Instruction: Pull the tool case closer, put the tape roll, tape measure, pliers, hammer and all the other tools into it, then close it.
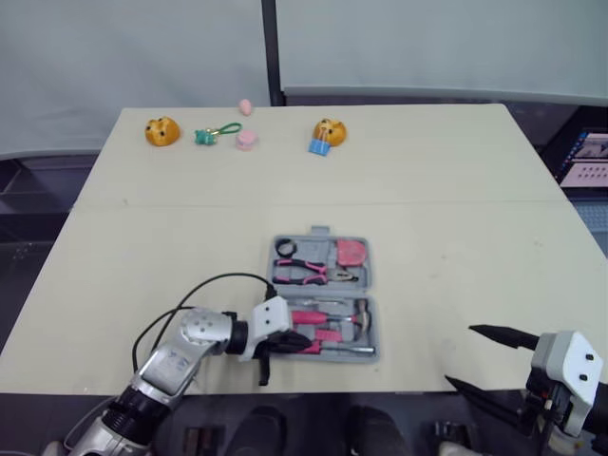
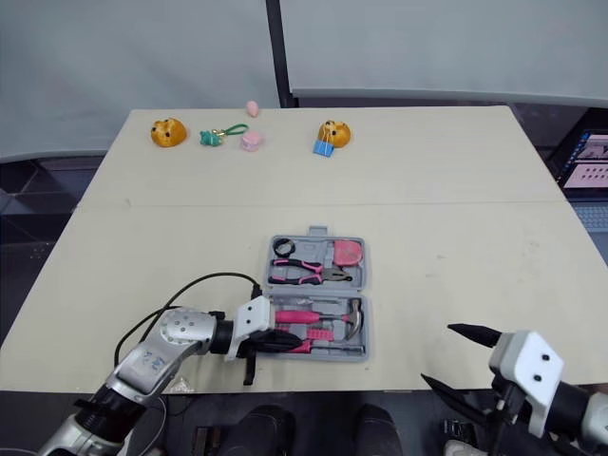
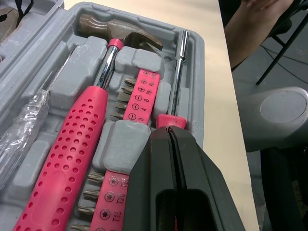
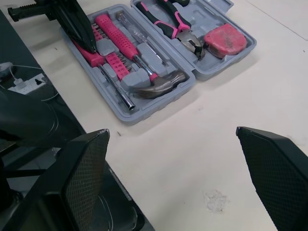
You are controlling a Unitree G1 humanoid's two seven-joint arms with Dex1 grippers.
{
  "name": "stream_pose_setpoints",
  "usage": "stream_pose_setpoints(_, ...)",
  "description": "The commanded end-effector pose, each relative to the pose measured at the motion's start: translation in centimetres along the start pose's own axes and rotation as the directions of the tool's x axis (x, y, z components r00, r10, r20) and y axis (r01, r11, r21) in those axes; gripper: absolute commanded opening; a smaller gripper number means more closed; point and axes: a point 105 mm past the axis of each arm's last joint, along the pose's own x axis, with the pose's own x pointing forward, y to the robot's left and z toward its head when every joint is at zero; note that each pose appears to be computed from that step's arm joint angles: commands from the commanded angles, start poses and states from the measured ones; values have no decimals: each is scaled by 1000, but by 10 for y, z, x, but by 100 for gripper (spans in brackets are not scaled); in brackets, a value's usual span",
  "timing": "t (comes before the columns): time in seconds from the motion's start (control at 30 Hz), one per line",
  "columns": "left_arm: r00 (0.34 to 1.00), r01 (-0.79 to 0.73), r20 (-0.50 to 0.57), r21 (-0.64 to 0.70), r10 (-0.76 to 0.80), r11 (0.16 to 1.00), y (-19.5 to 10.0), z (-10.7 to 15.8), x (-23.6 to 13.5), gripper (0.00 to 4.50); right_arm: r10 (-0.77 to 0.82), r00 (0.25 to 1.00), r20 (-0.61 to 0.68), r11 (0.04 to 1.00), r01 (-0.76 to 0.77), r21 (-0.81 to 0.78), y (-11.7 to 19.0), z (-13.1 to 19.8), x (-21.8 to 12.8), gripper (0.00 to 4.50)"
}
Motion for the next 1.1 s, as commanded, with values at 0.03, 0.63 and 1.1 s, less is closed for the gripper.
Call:
stream_pose_setpoints(0.03, 995, 22, -93, -51, -27, 998, -10, -26, 2, 6, -10, 1000, 14, 1000, 10, -17, 1, 7, -2, 450)
stream_pose_setpoints(0.63, 984, 20, -173, -80, -34, 997, -16, -53, 5, 6, -20, 1000, 16, 1000, 20, -22, -2, 10, -3, 450)
stream_pose_setpoints(1.1, 997, -37, 60, -207, 50, 978, 9, -1, -22, 6, -8, 1000, 30, 999, 9, -32, -6, 13, 3, 450)
